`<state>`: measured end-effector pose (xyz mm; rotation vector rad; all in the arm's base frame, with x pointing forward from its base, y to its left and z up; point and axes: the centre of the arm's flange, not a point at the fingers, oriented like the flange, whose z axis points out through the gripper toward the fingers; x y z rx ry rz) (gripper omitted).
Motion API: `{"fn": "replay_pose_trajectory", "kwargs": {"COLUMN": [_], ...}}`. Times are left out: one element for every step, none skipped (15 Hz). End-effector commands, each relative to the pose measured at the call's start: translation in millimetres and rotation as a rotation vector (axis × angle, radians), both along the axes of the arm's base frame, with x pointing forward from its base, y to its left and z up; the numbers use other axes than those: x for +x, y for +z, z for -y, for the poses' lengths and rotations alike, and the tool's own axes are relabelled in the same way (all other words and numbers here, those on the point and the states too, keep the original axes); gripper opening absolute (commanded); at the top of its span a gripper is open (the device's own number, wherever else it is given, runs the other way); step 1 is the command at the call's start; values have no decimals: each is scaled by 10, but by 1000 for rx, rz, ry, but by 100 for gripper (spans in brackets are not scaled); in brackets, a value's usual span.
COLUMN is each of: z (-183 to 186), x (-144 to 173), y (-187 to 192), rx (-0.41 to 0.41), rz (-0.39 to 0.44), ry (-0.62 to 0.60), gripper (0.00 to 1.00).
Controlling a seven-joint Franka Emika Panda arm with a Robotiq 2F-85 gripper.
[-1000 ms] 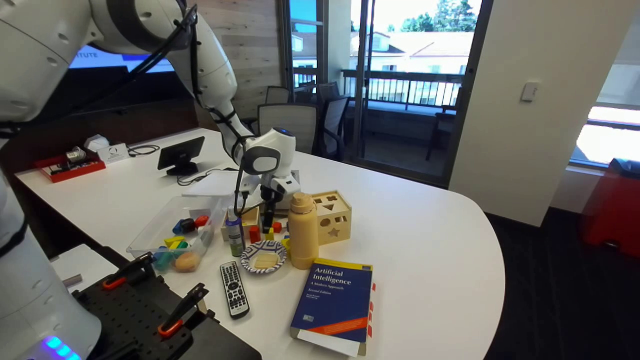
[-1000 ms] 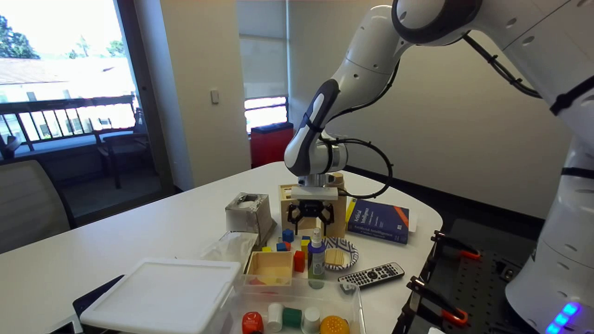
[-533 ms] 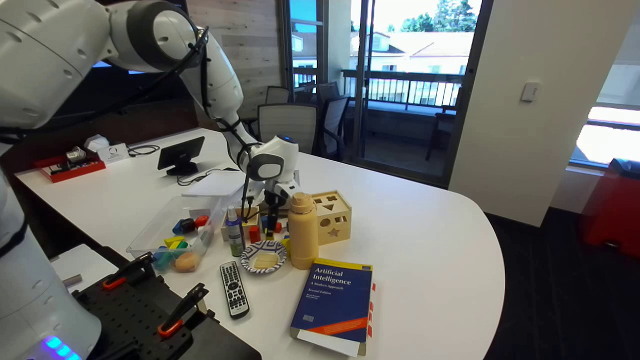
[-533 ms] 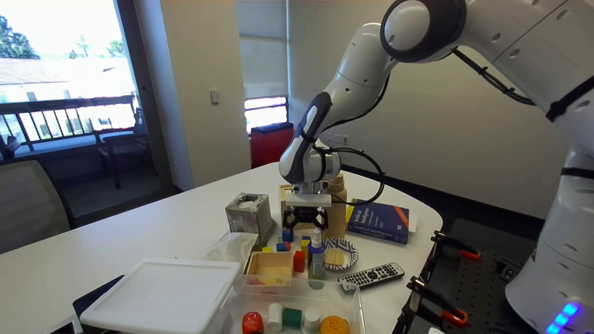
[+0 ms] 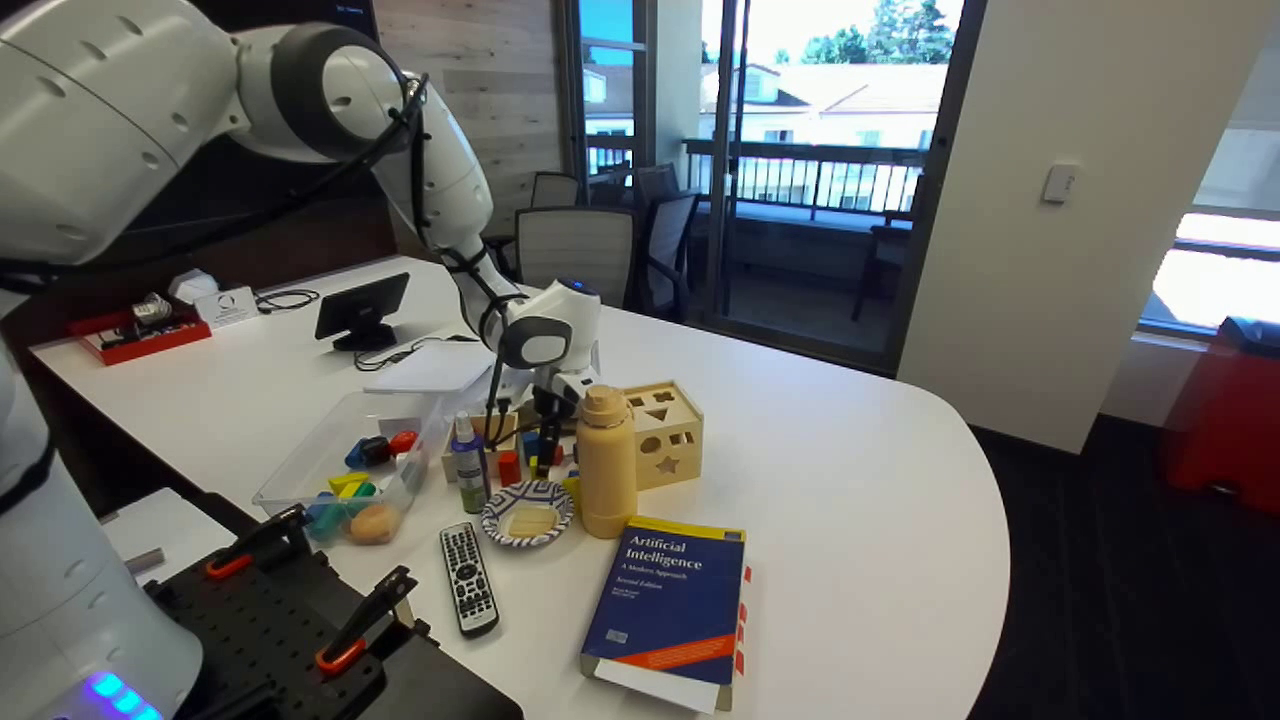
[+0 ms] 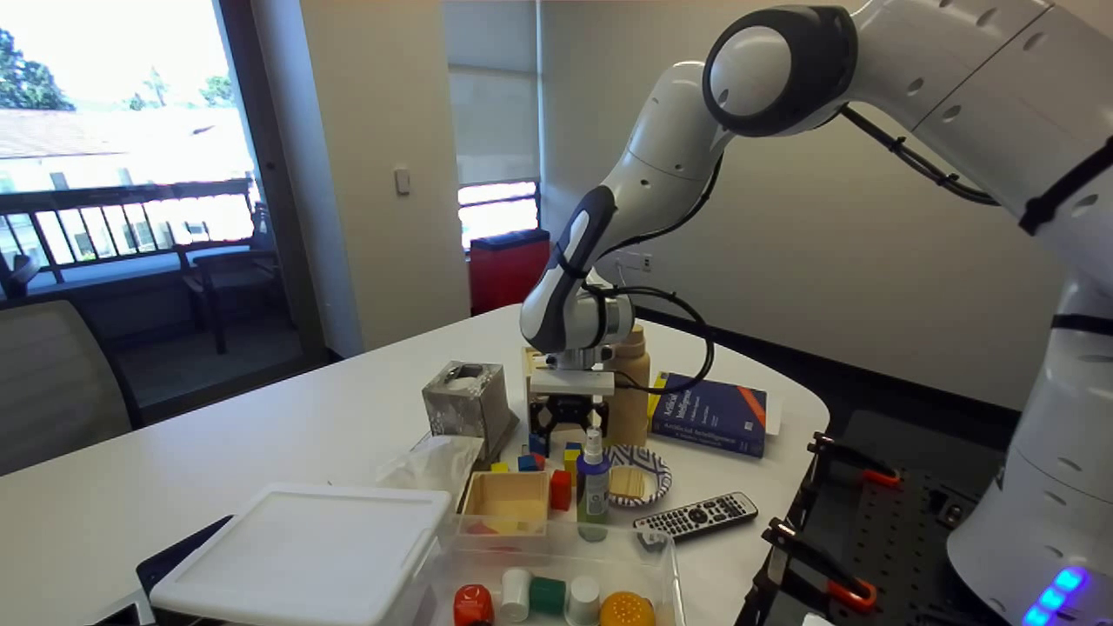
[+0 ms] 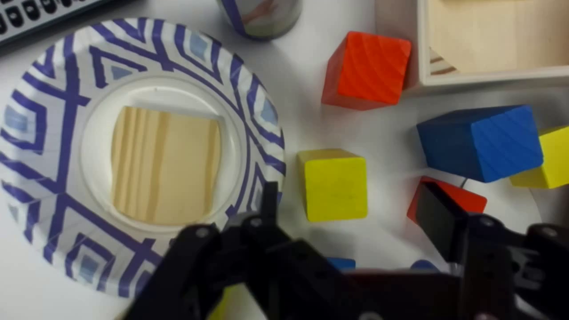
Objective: Place the yellow block through the square part of the wooden object
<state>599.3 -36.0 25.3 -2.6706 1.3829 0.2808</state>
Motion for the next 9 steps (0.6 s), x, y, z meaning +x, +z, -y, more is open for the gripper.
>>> {"fn": "replay_pose_trajectory", "kwargs": {"z": [-1, -1, -1, 1, 7, 16, 24, 24, 28], "x": [57, 54, 53, 51, 45, 48, 54, 64, 94], "y": [11, 10, 8, 8, 12, 15, 42, 96, 192], "rx": [14, 14, 14, 15, 17, 18, 25, 30, 34], "rz": [-7, -8, -8, -8, -9, -8, -10, -16, -24], "ry": [-40, -40, -40, -40, -43, -46, -53, -59, -67], "gripper": [49, 41, 34, 27, 19, 12, 8, 8, 8]}}
